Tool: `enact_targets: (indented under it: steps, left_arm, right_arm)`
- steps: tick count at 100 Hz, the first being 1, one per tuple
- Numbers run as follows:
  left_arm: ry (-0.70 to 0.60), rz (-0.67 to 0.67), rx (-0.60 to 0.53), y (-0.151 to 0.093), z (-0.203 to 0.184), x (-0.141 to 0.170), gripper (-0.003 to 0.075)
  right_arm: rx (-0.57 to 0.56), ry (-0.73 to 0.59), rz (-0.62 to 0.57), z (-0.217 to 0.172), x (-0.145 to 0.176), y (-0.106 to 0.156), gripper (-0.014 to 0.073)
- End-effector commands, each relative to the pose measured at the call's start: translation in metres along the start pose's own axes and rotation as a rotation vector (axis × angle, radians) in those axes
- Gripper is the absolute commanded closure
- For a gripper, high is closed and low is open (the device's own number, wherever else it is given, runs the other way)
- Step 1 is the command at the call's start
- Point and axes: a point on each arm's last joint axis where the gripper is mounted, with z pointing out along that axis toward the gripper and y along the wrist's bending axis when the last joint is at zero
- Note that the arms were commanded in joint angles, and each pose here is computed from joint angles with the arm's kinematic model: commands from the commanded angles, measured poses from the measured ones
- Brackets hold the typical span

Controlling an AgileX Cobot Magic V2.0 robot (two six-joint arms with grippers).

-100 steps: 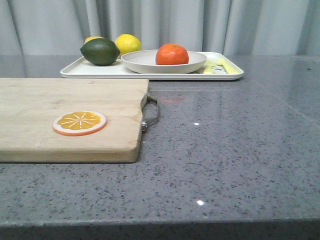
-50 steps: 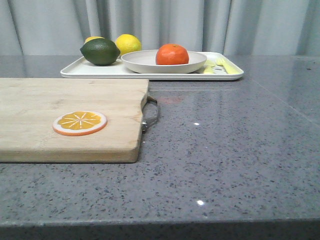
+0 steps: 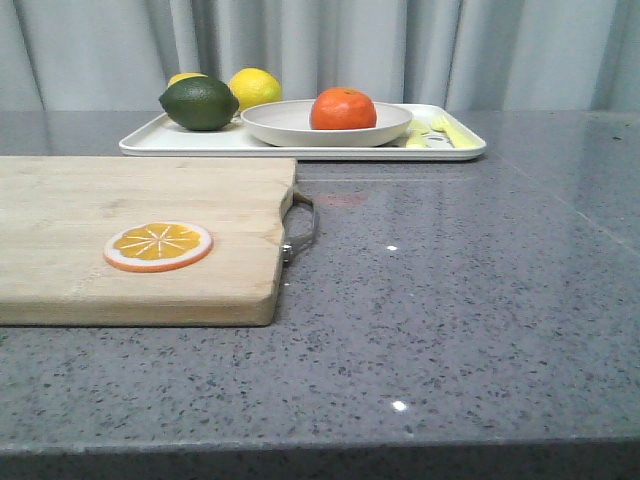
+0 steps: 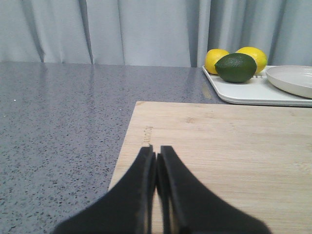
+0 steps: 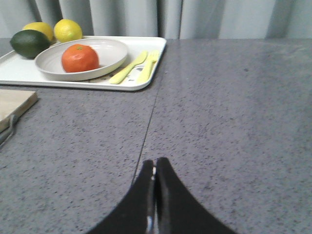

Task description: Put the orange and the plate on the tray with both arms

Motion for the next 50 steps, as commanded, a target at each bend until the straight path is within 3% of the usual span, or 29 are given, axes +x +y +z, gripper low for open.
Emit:
enact_targets:
  steps: [1,20,50]
  left_arm:
    - [-0.078,-0.002,0.003,0.0,-0.001,0.0,0.0739]
    - [-0.078,-0.002,0.003,0.0,-0.001,0.0,0.0739]
    - [-0.078,-0.002,0.003,0.0,-0.001,0.0,0.0739]
  right_arm:
    - [0.044,-0.155,-0.038,-0.003,-0.011,-0.003,0.0662]
    - [0.106,-0.224,-0.036,-0.002,0.017,-0.011,0.0662]
    - [0.111,-0.264,-0.046,-0.001,0.058,-0.015,0.0662]
